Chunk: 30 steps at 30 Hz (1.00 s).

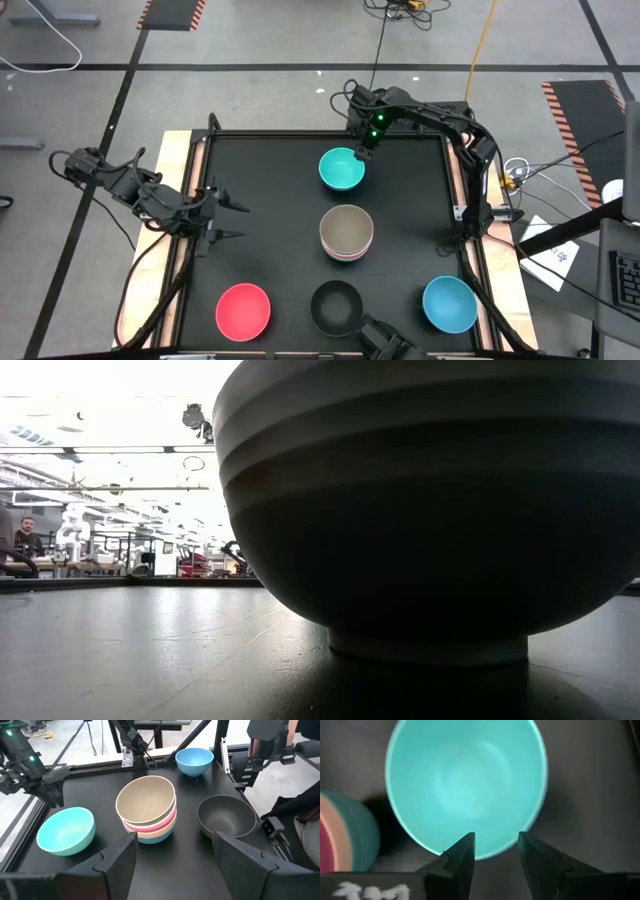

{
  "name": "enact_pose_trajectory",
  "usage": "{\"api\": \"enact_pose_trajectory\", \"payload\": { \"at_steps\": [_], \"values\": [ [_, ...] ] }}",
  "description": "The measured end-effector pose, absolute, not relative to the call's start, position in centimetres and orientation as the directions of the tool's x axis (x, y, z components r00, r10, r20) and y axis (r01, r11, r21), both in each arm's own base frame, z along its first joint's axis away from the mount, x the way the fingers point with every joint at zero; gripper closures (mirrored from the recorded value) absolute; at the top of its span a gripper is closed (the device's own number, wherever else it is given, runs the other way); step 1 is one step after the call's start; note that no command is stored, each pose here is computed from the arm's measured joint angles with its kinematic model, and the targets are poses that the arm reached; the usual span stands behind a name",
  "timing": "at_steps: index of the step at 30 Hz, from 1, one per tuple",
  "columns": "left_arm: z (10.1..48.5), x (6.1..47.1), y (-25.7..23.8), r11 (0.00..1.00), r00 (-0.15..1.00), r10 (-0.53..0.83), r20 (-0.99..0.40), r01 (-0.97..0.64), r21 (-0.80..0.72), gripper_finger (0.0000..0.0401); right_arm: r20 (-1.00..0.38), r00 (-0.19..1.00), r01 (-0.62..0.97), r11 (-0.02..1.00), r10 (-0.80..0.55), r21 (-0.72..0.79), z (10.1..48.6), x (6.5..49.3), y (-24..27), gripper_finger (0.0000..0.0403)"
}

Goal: Nest bowls inside each other
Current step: Stack the light blue bowl on top of the gray bowl

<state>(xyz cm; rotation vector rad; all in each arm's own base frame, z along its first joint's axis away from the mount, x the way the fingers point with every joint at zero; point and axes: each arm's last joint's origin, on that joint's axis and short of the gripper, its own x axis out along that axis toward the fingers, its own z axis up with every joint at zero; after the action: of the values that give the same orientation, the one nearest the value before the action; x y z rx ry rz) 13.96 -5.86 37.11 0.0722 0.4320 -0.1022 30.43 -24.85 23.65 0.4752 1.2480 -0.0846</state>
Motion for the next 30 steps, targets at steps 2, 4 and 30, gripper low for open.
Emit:
{"api": "enact_pose_trajectory", "payload": {
  "at_steps": [2, 4, 30],
  "values": [
    [37.1, 14.0, -5.9, 0.992, 0.902, -0.083, -0.423, 0.114, 0.049, 0.0144, -0.927, 0.322, 0.329, 0.895, 0.194, 0.302, 23.4, 30.4, -25.0, 0.0259],
    [37.0, 13.9, -5.8, 0.992, 0.899, -0.081, -0.431, 0.114, 0.052, 0.0144, -0.927, 0.323, 0.332, 0.894, 0.193, 0.302, 23.4, 30.3, -25.2, 0.0259],
    [36.9, 13.9, -5.8, 0.989, 0.895, -0.077, -0.440, 0.124, 0.079, 0.0144, -0.933, 0.245, 0.336, 0.880, 0.262, 0.335, 18.6, 31.2, -26.3, 0.0259]
  ]
}}
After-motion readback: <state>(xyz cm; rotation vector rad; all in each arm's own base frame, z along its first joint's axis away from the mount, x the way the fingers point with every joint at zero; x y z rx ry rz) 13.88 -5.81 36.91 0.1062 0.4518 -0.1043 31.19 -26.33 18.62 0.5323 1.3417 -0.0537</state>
